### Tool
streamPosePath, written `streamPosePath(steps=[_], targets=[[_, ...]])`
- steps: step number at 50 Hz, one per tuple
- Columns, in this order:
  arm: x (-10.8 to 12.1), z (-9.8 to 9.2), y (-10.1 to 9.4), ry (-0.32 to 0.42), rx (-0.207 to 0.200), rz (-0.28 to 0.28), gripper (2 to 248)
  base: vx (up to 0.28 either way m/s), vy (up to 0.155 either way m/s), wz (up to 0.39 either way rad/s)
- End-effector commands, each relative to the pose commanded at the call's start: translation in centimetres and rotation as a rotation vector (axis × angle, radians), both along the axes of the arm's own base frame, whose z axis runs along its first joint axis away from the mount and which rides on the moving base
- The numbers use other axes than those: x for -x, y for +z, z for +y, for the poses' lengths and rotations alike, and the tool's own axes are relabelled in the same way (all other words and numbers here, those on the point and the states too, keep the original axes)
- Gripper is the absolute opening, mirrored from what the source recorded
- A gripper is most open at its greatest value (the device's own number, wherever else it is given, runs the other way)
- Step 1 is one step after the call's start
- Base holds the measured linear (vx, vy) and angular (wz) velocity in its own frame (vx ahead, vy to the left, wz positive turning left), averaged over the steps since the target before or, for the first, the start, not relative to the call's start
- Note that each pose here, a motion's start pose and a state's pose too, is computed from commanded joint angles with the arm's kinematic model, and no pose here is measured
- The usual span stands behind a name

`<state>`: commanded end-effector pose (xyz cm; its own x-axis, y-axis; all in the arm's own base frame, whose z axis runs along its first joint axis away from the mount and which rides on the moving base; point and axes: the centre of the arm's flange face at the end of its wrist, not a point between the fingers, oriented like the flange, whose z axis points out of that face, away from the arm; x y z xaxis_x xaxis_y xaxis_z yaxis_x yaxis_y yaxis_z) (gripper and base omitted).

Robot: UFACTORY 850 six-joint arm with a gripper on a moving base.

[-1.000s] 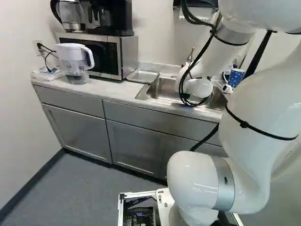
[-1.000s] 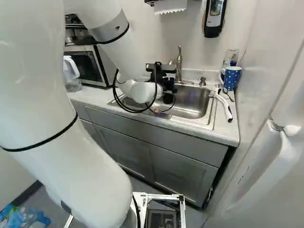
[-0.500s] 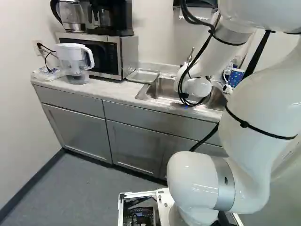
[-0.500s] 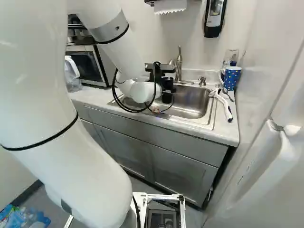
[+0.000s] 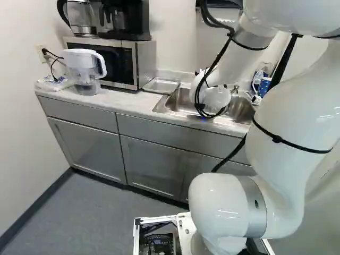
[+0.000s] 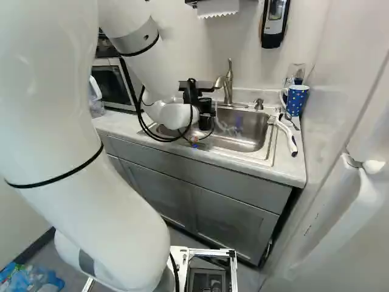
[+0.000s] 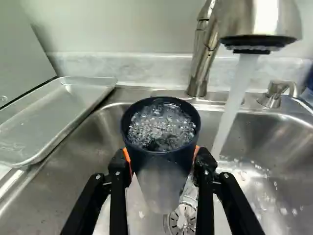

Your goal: Rinse the cup and place it in the tray

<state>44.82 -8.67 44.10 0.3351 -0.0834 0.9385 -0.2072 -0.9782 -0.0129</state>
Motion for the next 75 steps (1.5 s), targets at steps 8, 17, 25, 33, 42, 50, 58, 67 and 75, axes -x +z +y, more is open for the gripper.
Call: streamPosePath(steps=[8,17,25,33,42,50,58,67,75], targets=[[-0.6,1.2,0.0,0.027,0.0,0.0,125,0.0,0.0,0.0],[-1.2,2.5,0.1,0.057,0.0,-0.002,125,0.0,0.0,0.0],[-2.0,3.5,0.7,0.081,0.002,-0.017,125,0.0,0.0,0.0],[-3.1,4.3,1.5,0.1,0.005,-0.035,125,0.0,0.0,0.0],[-4.5,4.8,2.4,0.113,0.008,-0.057,125,0.0,0.0,0.0],[-5.8,5.1,3.2,0.121,0.01,-0.077,125,0.0,0.0,0.0],[-6.9,5.4,4.1,0.128,0.012,-0.094,125,0.0,0.0,0.0],[-7.2,5.5,4.9,0.129,0.013,-0.103,125,0.0,0.0,0.0],[-7.1,5.5,5.7,0.129,0.013,-0.106,125,0.0,0.0,0.0]])
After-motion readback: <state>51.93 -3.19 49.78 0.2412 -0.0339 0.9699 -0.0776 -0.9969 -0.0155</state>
